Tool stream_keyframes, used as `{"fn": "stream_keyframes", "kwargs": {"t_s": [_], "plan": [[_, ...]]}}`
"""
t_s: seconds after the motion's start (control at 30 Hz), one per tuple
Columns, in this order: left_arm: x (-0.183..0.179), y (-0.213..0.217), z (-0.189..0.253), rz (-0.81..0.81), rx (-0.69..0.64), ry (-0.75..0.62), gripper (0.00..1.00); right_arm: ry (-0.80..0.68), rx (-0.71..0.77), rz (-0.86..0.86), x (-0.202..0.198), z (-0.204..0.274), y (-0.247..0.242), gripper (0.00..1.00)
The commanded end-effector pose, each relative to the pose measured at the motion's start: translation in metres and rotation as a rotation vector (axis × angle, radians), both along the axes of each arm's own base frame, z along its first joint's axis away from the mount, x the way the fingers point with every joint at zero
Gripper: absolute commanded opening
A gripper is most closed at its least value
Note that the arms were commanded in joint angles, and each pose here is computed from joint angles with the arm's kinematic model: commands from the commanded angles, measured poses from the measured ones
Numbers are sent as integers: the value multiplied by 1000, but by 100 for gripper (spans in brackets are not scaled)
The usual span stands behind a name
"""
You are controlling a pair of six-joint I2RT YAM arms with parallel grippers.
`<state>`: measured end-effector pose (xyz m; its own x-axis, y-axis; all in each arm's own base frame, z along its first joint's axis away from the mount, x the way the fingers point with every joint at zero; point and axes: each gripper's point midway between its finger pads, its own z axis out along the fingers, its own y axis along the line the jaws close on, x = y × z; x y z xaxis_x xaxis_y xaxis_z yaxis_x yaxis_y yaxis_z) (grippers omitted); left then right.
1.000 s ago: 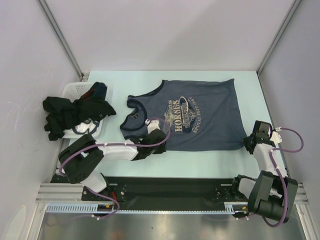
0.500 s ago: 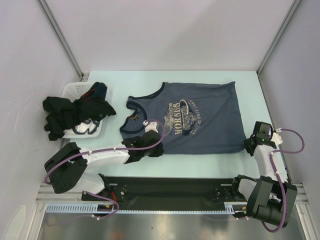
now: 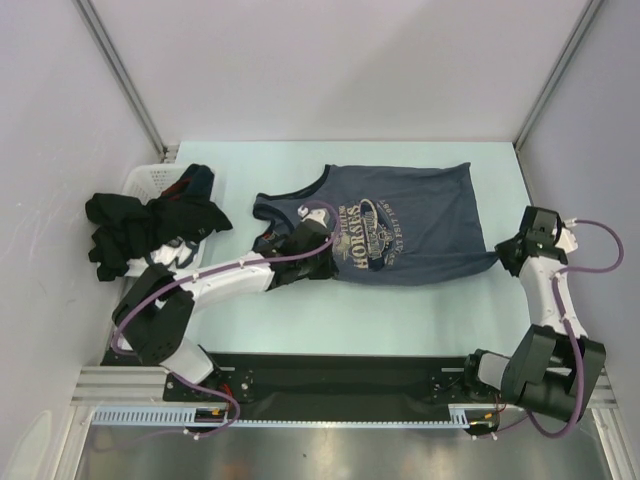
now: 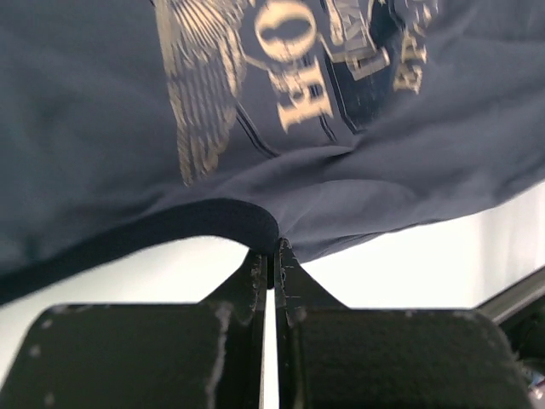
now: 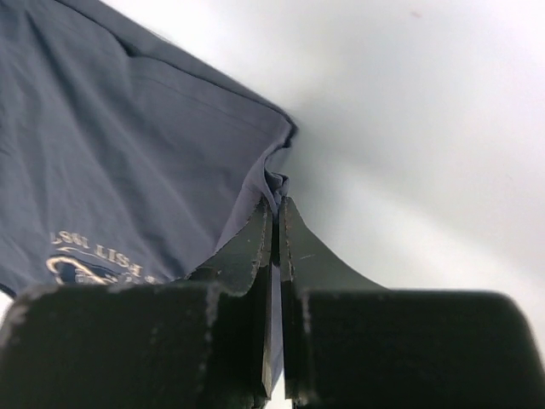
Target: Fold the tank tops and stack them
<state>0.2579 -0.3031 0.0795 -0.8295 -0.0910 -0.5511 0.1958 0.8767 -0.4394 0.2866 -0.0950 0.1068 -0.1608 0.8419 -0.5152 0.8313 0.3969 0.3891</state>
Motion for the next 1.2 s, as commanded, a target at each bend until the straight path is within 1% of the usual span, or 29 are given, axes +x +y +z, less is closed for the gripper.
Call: {"fn": "stream_keyframes", "kwargs": {"t_s": [0.0, 0.13, 0.17, 0.2, 0.27, 0.33, 0.4, 0.43, 0.53, 0.73, 0.97, 1.0, 1.07, 1.13, 1.17], "plan": [[24, 1, 19, -22, 9, -31, 1, -64, -3, 11, 30, 25, -8, 0], [41, 9, 18, -5, 17, -25, 0, -63, 21, 18, 51, 25, -10, 0], [45, 12, 19, -1, 22, -29, 0, -45, 35, 19, 56, 19, -11, 0], [50, 15, 17, 2, 17, -11, 0, -68, 39, 26, 65, 24, -11, 0], [59, 20, 17, 12, 18, -13, 0, -64, 49, 29, 75, 23, -11, 0], [69, 28, 17, 32, 19, -10, 0, -54, 48, 41, 90, 23, -11, 0], [80, 33, 22, 48, 21, -18, 1, -6, 47, 49, 98, 13, -9, 0], [83, 34, 21, 51, 23, -17, 0, -12, 22, 54, 107, 20, -9, 0], [97, 37, 25, 59, 31, -23, 0, 35, 10, 49, 120, 13, -8, 0], [122, 43, 22, 80, 66, -15, 0, 101, 42, 44, 139, -14, -6, 0], [150, 55, 8, 114, 88, 15, 0, 133, 26, 50, 162, -30, 0, 0], [157, 56, 13, 120, 84, 1, 0, 123, 21, 52, 168, -28, 1, 0], [164, 59, 6, 125, 99, 12, 1, 129, 16, 44, 172, -30, 0, 0], [177, 57, 13, 125, 92, -7, 2, 123, 5, 30, 181, -30, -4, 0], [180, 57, 5, 120, 108, 10, 9, 110, -4, 29, 186, -27, -6, 7]]}}
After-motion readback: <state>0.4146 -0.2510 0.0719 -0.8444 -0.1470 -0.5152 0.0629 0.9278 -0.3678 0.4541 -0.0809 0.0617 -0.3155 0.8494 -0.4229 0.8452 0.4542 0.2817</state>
